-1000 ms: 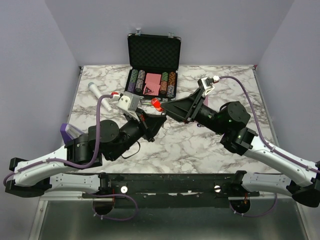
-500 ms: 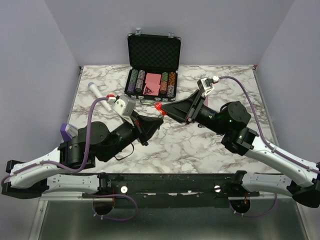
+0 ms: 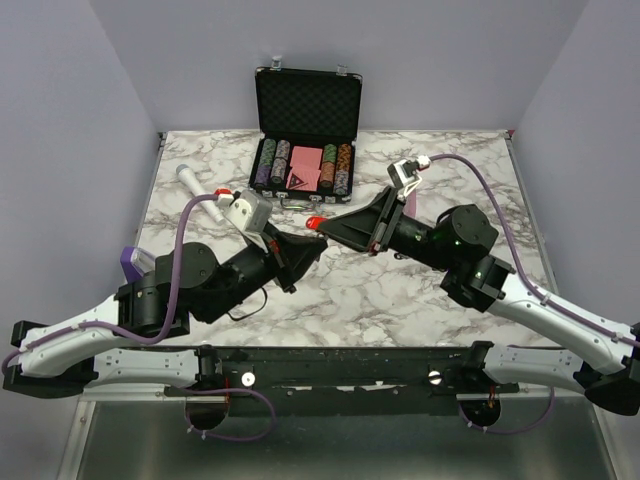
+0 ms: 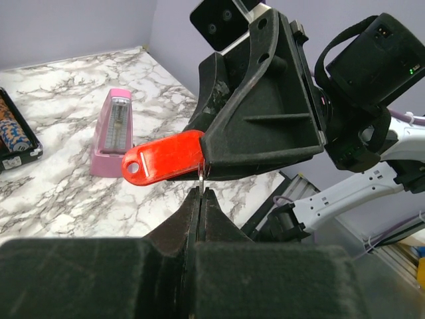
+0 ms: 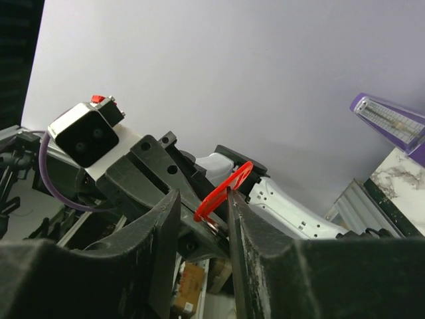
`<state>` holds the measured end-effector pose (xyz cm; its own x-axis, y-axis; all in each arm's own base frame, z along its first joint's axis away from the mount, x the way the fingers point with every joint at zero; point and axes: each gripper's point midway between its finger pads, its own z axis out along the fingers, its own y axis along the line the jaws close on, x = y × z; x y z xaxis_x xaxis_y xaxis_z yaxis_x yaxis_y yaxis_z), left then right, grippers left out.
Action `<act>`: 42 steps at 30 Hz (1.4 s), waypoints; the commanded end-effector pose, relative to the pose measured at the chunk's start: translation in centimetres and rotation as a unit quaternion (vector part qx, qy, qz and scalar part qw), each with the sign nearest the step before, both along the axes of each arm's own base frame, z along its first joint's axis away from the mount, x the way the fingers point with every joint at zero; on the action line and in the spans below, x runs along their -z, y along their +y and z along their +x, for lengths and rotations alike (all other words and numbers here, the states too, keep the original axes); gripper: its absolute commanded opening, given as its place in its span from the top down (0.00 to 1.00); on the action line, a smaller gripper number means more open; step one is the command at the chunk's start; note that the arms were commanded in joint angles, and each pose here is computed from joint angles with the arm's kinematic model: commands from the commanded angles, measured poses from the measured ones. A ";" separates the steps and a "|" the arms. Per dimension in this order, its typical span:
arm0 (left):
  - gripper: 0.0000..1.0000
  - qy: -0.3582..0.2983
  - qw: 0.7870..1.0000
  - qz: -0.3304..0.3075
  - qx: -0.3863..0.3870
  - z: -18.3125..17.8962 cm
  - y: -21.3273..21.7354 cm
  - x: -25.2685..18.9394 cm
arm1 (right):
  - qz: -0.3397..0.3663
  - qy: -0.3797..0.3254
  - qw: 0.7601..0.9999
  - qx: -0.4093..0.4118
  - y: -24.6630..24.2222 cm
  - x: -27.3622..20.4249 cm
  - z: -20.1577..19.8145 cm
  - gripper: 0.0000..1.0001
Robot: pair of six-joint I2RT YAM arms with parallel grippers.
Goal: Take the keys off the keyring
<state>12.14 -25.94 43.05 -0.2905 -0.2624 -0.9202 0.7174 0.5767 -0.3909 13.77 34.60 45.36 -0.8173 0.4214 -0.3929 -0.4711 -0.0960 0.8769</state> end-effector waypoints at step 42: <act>1.00 0.072 0.992 -0.104 0.000 -0.4 0.5 -2.2 | 0.038 -0.072 0.997 -0.016 0.0 -2.4 -1.1 0.80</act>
<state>11.97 -25.27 45.13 -0.4040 -0.4290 -0.8079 0.6427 0.4954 -0.5844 13.27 35.00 45.85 -0.7888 0.4129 -0.4553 -0.5477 -0.1361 0.8255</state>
